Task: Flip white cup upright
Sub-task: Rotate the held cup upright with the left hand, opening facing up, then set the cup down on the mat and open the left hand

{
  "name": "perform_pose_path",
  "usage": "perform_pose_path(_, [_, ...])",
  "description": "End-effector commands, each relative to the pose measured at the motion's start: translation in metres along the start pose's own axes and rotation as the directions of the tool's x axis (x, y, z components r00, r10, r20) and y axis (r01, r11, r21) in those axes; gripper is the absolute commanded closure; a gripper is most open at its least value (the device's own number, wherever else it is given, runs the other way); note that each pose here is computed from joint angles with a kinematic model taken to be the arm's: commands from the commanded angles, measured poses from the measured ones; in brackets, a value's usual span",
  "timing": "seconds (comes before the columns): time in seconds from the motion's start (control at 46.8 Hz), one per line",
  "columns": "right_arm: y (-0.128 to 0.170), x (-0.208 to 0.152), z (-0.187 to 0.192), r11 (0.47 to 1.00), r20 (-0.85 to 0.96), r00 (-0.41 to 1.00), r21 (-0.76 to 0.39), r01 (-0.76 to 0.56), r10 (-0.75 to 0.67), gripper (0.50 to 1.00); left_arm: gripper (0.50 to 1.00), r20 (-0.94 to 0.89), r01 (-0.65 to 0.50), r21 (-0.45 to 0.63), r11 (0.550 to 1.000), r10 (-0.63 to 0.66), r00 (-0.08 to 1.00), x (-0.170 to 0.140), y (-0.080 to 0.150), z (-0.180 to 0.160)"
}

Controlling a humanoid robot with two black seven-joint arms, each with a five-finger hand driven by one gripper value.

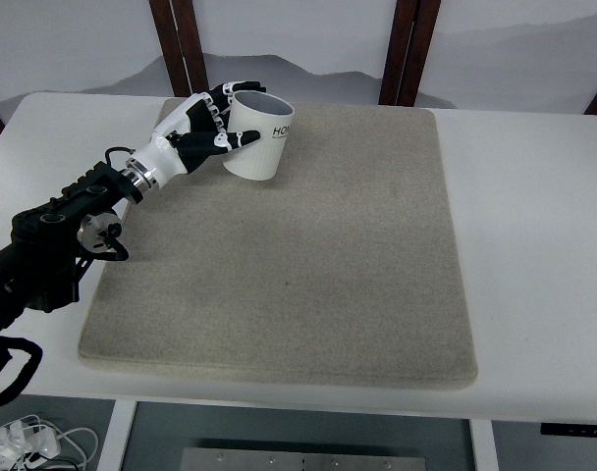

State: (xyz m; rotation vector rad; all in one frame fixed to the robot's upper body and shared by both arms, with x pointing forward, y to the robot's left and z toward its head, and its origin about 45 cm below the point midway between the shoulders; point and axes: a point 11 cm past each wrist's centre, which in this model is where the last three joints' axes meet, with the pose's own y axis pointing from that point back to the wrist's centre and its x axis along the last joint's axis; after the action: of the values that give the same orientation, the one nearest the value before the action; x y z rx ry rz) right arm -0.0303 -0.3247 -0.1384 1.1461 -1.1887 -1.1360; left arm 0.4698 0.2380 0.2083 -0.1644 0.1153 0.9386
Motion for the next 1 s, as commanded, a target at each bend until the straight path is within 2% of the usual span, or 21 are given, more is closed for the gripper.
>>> perform_pose_path(0.0, [0.000, 0.000, 0.000, 1.000, 0.001, 1.000, 0.000, 0.000, 0.000, 0.548, 0.913, 0.013, 0.012, 0.026, 1.000, -0.013, 1.000, -0.002, 0.001, -0.005])
perform_pose_path(0.128, [0.000, 0.000, 0.000, 1.000, -0.001, 1.000, 0.000, 0.000, 0.000, 0.548, 0.909, 0.027, 0.015, 0.043, 0.999, -0.017, 1.000, -0.007, -0.001, -0.011])
perform_pose_path(0.278, [0.000, 0.000, 0.000, 1.000, -0.001, 1.000, 0.000, 0.000, 0.000, 0.548, 0.879, 0.036, 0.001, 0.051, 0.999, -0.003, 0.999, -0.007, 0.000, -0.016])
perform_pose_path(0.406, [0.000, 0.000, 0.000, 1.000, -0.001, 1.000, 0.000, 0.000, 0.000, 0.548, 0.782, 0.035, -0.019, 0.064, 0.998, 0.016, 0.999, -0.010, 0.003, -0.026])
perform_pose_path(0.598, [0.000, 0.000, 0.000, 1.000, 0.001, 1.000, 0.000, 0.000, 0.000, 0.548, 0.705, 0.033, -0.031, 0.067, 0.997, 0.028, 0.999, -0.008, 0.005, -0.030])
perform_pose_path(0.662, [0.000, 0.000, 0.000, 1.000, -0.001, 1.000, 0.000, 0.000, 0.000, 0.548, 0.630, 0.031, -0.035, 0.063, 0.997, 0.033, 0.999, -0.008, 0.005, -0.029])
perform_pose_path(0.748, [0.000, 0.000, 0.000, 1.000, -0.001, 1.000, 0.000, 0.000, 0.000, 0.548, 0.604, 0.030, -0.036, 0.061, 0.998, 0.034, 0.999, -0.008, 0.005, -0.029])
perform_pose_path(0.791, [0.000, 0.000, 0.000, 1.000, -0.001, 1.000, 0.000, 0.000, 0.000, 0.548, 0.557, 0.024, -0.035, 0.056, 0.998, 0.034, 0.999, -0.009, 0.004, -0.028])
perform_pose_path(0.983, [0.000, 0.000, 0.000, 1.000, 0.001, 1.000, 0.000, 0.000, 0.000, 0.548, 0.521, 0.020, -0.031, 0.048, 0.998, 0.030, 0.999, -0.009, 0.003, -0.025])
